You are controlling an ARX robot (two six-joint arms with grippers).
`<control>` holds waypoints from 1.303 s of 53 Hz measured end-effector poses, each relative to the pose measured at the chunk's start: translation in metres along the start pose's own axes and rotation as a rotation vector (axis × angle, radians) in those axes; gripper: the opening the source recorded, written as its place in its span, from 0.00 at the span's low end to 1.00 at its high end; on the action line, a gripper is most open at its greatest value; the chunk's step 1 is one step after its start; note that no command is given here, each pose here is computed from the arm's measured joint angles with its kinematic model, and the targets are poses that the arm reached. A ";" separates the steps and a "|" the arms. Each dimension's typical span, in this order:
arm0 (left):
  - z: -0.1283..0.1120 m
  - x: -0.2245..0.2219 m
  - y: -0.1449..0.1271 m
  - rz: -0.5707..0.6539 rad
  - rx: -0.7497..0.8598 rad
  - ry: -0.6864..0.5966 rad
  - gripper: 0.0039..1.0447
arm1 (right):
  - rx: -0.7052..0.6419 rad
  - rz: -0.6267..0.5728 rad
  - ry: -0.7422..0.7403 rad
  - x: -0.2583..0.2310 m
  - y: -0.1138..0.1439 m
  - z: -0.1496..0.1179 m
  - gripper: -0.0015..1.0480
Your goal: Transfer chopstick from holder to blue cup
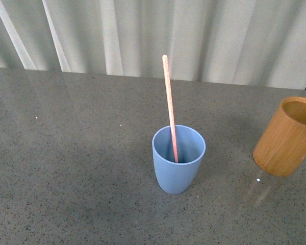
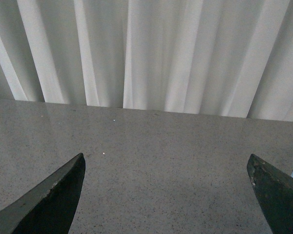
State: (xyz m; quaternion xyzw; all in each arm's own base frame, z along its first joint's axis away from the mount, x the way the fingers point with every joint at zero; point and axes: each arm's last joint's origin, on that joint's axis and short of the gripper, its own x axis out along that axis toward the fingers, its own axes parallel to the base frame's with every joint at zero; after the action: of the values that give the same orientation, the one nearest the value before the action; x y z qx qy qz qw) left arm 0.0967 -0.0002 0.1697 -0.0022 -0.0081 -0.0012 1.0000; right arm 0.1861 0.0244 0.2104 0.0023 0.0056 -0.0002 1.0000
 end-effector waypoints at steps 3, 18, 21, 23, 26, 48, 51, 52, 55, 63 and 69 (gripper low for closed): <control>0.000 0.000 0.000 0.000 0.000 0.000 0.94 | -0.002 0.004 0.000 -0.007 -0.004 -0.006 0.29; 0.000 0.000 0.000 0.000 0.000 0.000 0.94 | -0.005 0.022 -0.001 -0.034 -0.021 -0.025 0.01; 0.000 0.000 0.000 0.000 0.000 0.000 0.94 | -0.004 0.003 -0.002 -0.037 -0.023 -0.027 0.01; 0.000 0.000 0.000 0.002 0.000 0.000 0.94 | -0.004 -0.002 -0.002 -0.039 -0.024 -0.028 0.01; 0.000 0.000 0.000 0.001 0.000 0.000 0.94 | -0.004 0.001 -0.003 -0.042 -0.024 -0.030 0.01; 0.000 0.000 0.000 0.000 0.000 0.000 0.94 | -0.004 0.001 -0.025 -0.059 -0.024 -0.040 0.01; 0.000 0.000 0.000 0.000 0.000 0.000 0.94 | -0.004 0.001 -0.027 -0.062 -0.024 -0.039 0.01; 0.000 0.000 0.000 0.000 0.000 0.000 0.94 | -0.004 0.001 -0.028 -0.063 -0.024 -0.039 0.01; 0.000 0.000 0.000 0.001 0.000 0.000 0.94 | -0.004 0.001 -0.031 -0.065 -0.024 -0.039 0.01; 0.000 0.000 0.000 0.000 0.000 0.000 0.94 | -0.004 0.001 -0.030 -0.069 -0.024 -0.039 0.01; 0.000 0.000 0.000 0.001 0.000 0.000 0.94 | -0.004 0.001 -0.033 -0.072 -0.024 -0.038 0.01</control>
State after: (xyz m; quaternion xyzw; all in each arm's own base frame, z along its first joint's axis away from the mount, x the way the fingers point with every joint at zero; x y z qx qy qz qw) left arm 0.0967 -0.0002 0.1697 -0.0022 -0.0081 -0.0008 1.0000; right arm 0.1134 0.0002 0.1728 0.0003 -0.0110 0.0004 0.9999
